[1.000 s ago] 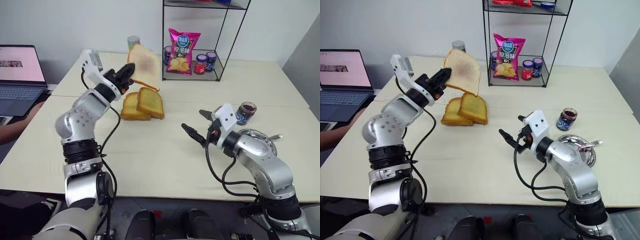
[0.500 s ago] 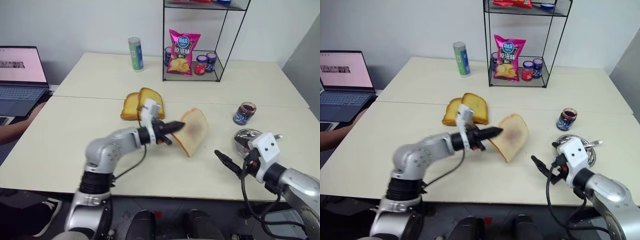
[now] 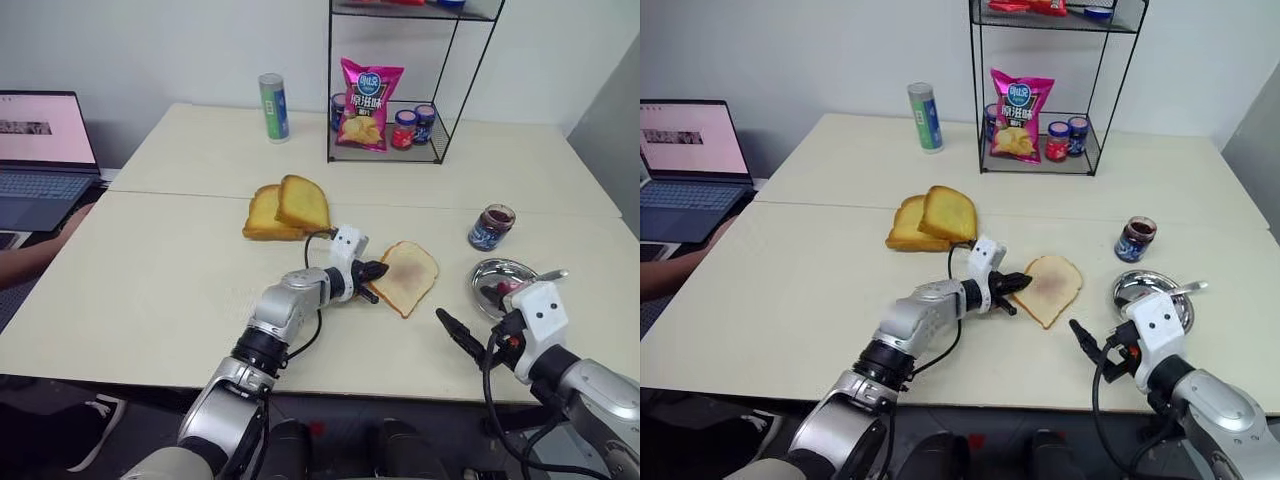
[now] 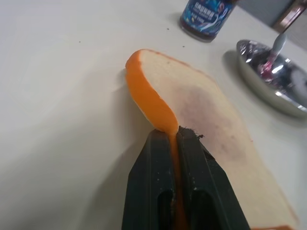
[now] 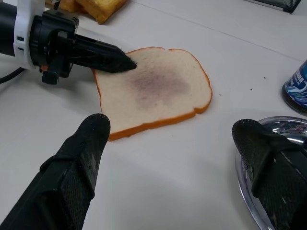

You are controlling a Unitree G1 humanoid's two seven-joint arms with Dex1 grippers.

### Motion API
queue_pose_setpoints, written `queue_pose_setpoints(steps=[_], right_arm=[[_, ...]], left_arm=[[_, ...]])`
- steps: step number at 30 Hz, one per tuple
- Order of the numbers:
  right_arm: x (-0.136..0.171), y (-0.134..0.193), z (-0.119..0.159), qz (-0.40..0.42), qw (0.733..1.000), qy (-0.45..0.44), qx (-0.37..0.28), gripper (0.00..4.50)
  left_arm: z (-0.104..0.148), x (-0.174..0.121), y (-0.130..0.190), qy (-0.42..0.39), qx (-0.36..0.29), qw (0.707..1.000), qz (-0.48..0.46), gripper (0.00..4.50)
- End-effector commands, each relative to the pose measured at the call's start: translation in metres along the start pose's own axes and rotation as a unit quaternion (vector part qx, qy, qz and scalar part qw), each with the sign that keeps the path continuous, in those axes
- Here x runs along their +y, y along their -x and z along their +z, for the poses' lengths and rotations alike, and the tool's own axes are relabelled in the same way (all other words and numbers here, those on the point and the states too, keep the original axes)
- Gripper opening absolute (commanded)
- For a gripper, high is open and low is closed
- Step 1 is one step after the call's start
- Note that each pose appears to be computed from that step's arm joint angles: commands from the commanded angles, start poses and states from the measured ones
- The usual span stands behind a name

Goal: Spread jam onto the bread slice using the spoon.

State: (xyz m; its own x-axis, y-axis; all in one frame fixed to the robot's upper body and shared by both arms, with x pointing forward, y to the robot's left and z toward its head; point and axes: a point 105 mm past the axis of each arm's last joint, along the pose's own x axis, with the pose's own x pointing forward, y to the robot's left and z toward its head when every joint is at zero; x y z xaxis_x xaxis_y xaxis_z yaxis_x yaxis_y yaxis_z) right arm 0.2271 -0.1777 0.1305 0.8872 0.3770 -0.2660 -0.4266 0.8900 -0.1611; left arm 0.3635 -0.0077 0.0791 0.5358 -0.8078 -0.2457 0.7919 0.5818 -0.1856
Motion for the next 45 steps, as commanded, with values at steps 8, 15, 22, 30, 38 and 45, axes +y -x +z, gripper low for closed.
queue_pose_setpoints(steps=[8, 15, 22, 30, 38, 45], right_arm=[[-0.015, 0.002, 0.006, -0.05, 0.998, -0.015, -0.035, 4.5], [-0.067, 0.01, 0.009, -0.184, 0.974, -0.098, -0.087, 4.5], [-0.136, 0.017, -0.019, -0.306, 0.905, -0.266, -0.127, 4.5], [-0.163, -0.005, -0.036, -0.233, 0.882, -0.385, -0.137, 4.5], [-0.185, -0.011, -0.045, -0.192, 0.855, -0.456, -0.154, 4.5], [-0.189, -0.029, -0.052, -0.154, 0.844, -0.489, -0.155, 4.5]], left_arm=[[0.015, 0.021, 0.015, -0.055, -0.017, 0.997, 0.048, 1.53], [0.019, 0.027, 0.041, -0.053, -0.01, 0.997, 0.048, 2.85], [0.067, 0.0, 0.073, -0.198, -0.053, 0.978, -0.038, 4.1], [0.081, -0.047, 0.07, -0.33, -0.055, 0.92, -0.203, 4.47], [0.085, -0.046, 0.063, -0.324, -0.066, 0.921, -0.207, 4.47], [0.082, -0.05, 0.056, -0.32, -0.07, 0.922, -0.208, 4.47]])
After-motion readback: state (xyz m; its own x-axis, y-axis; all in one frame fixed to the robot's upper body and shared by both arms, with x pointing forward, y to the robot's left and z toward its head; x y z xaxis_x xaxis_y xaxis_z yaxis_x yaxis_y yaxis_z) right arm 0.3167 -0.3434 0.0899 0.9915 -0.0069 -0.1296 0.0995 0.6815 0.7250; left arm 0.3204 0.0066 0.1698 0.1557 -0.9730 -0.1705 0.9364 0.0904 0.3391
